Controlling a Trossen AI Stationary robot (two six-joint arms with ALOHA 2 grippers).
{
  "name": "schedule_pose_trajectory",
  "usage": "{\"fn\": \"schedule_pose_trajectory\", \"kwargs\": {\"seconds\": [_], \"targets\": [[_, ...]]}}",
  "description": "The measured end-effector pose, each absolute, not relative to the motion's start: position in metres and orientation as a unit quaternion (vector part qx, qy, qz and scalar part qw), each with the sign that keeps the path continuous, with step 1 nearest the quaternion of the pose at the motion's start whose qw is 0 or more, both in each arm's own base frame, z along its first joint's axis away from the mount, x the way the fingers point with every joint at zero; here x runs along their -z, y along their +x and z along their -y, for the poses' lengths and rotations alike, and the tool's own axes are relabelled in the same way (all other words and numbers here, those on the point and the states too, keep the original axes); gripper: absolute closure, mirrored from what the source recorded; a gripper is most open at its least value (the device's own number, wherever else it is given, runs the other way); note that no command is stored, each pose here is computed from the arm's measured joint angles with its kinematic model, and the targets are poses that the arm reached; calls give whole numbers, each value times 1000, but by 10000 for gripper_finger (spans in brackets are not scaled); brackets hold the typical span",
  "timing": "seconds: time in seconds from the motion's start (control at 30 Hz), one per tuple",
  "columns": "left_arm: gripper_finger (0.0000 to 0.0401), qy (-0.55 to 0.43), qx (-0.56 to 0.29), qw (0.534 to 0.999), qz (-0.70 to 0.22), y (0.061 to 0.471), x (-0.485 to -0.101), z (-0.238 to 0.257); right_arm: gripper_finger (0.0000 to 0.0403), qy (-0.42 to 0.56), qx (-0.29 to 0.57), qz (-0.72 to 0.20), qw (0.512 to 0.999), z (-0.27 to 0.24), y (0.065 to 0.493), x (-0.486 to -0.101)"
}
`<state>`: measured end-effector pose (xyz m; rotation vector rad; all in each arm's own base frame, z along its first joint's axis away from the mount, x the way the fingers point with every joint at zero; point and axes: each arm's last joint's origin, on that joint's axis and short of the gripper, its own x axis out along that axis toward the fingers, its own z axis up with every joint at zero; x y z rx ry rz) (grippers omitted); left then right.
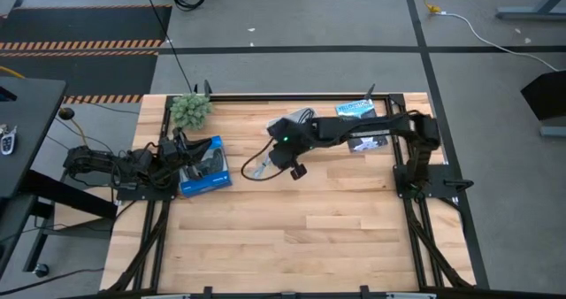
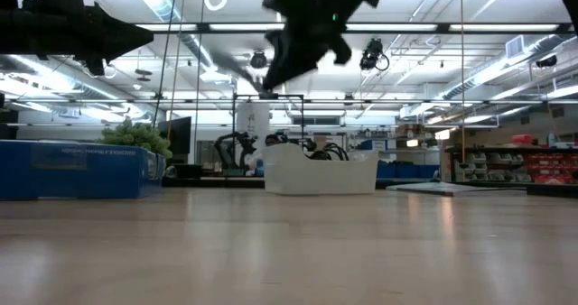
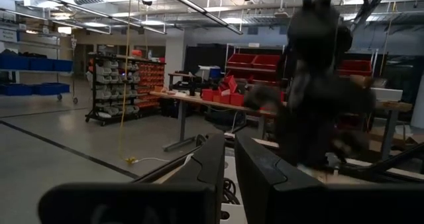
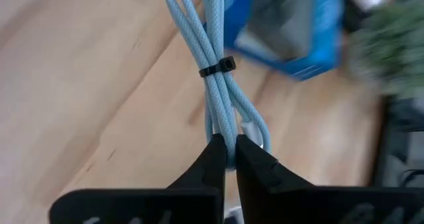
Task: Pick and place USB-C Cables
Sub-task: Put the light blue USB cable into the white bin
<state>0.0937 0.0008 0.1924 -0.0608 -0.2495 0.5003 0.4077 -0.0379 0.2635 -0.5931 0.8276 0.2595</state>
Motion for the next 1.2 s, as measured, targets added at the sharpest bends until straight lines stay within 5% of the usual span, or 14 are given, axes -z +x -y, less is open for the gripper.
{"fn": "schedule_pose_trajectory", "kwargs": {"seconds": [0.6,1.2], "targets": [[358,-30,-247,961,123,94,-192,-1,382,-206,62,-286,934,85,342,-368],[358,-30,-247,961,123,94,-192,-1,382,-65,114,-80,988,84,283,-449]]}}
